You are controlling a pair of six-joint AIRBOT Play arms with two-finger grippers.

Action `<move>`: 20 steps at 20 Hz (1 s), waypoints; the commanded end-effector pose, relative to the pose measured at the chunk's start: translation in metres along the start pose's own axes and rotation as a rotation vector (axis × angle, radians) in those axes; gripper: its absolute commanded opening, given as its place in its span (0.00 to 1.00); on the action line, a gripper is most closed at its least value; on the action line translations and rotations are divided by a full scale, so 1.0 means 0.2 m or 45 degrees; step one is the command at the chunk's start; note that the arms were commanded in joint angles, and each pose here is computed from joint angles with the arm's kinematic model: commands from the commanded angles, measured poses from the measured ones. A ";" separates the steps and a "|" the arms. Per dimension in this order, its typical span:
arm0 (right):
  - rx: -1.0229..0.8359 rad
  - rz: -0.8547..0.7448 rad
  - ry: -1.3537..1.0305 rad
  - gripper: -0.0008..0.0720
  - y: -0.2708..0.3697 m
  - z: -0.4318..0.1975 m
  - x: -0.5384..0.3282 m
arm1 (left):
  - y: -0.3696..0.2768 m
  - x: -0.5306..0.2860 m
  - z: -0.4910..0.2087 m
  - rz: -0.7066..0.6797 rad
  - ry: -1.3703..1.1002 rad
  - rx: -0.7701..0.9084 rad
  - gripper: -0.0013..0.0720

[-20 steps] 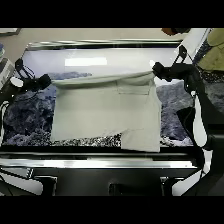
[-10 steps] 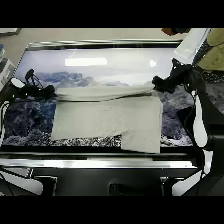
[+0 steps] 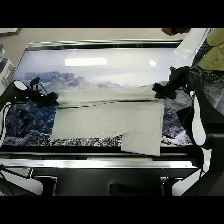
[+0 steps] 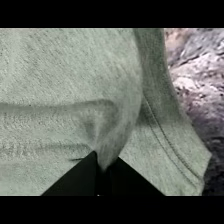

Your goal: Fold the clothes and pants, and hang the long-sleeved shirts on hangers.

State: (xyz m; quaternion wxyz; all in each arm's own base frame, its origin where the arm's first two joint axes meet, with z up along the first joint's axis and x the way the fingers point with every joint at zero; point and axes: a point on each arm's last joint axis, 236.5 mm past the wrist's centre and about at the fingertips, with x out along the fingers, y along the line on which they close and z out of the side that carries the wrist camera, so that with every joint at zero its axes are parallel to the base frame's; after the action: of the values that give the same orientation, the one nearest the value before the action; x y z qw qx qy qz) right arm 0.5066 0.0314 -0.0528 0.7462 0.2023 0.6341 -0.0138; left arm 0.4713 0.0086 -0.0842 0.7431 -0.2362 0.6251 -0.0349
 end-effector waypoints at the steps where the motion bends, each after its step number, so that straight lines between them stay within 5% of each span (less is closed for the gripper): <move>1: 0.006 -0.030 0.082 0.06 -0.03 -0.07 0.04 | 0.00 0.05 -0.04 0.005 0.045 -0.003 0.04; 3: 0.012 -0.040 0.140 0.10 -0.05 -0.11 0.07 | 0.00 0.06 -0.05 0.004 0.056 0.001 0.11; 5: -0.011 -0.034 0.177 0.34 -0.05 -0.14 0.08 | -0.01 0.04 -0.04 0.003 0.051 -0.046 0.65; 6: -0.060 0.009 0.187 0.45 -0.01 -0.16 0.06 | -0.01 0.02 -0.05 0.002 0.055 -0.069 0.83; 8: -0.163 0.077 0.176 0.57 0.03 -0.17 -0.06 | 0.02 -0.09 -0.07 0.016 0.063 -0.066 0.84; 14: -0.124 0.291 0.000 0.58 -0.17 -0.20 -0.63 | 0.27 -0.54 -0.30 0.228 0.017 -0.077 0.84; 20: 0.079 0.345 0.075 0.59 -0.39 -0.80 -0.52 | 0.39 -0.57 -0.80 0.239 -0.033 -0.269 0.84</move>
State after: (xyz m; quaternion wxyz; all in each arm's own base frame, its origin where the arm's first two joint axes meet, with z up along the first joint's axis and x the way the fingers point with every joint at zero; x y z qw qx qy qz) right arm 0.3650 -0.0273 0.0261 0.7256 0.2850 0.6225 0.0695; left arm 0.3208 0.0733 -0.0188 0.7261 -0.2425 0.6382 0.0818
